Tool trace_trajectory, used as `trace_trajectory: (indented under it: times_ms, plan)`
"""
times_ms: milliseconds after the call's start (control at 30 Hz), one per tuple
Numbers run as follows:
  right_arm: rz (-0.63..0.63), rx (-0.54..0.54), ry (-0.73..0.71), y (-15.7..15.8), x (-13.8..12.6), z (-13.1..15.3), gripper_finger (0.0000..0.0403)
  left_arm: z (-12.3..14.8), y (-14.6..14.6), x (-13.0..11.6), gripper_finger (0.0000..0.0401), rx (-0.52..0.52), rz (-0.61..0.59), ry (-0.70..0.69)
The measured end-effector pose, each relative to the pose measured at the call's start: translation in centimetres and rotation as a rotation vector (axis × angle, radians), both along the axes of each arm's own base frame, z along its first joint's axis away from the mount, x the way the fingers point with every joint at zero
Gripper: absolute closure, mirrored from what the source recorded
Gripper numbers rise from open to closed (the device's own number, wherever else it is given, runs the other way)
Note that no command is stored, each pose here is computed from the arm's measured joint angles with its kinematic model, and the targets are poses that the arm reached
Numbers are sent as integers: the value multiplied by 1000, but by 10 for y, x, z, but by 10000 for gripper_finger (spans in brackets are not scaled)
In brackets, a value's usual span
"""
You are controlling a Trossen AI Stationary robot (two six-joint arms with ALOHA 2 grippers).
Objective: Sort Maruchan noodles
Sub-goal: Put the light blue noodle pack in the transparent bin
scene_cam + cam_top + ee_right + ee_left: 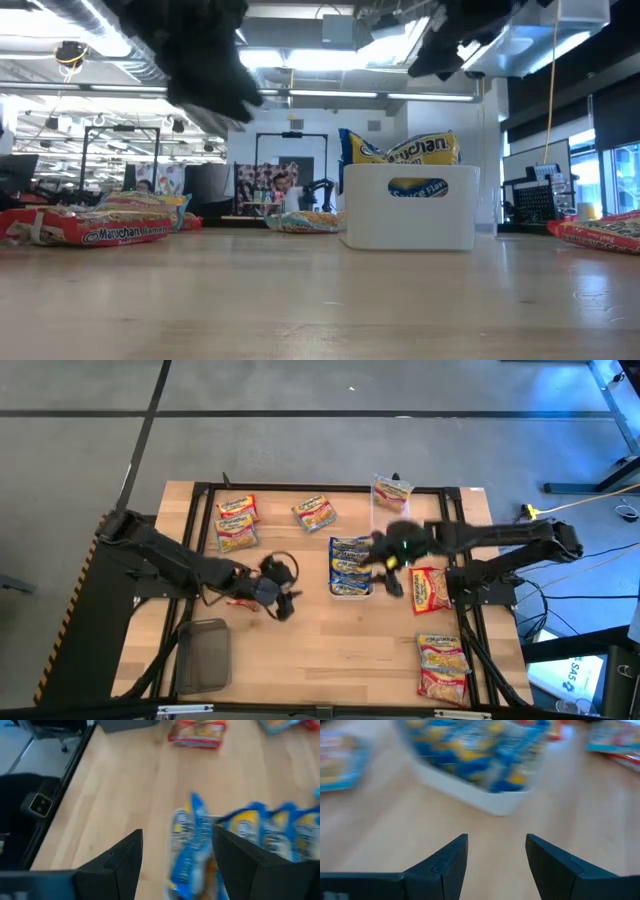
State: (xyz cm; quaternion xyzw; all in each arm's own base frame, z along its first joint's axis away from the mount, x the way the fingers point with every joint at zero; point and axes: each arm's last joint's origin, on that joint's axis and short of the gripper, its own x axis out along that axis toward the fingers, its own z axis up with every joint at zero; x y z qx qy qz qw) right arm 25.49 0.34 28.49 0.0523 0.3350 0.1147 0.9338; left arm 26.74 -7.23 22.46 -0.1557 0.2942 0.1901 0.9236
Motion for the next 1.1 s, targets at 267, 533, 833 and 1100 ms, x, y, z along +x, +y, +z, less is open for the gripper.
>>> trace_trajectory:
  times_ms: [267, 533, 833, 1100]
  plan:
    - [22, -61, -132, 54, -3, -33, 191, 17, 77, -49, 207, 58, 398, 296]
    - [-101, -42, -122, 56, -14, -71, 191, -4, 148, -78, 207, 25, 703, 634]
    - [-129, -25, -113, 55, -17, -78, 191, -46, 182, -86, 207, -42, 790, 838]
    - [-138, -59, -121, 54, -17, -78, 191, -65, 176, -64, 207, -136, 641, 817]
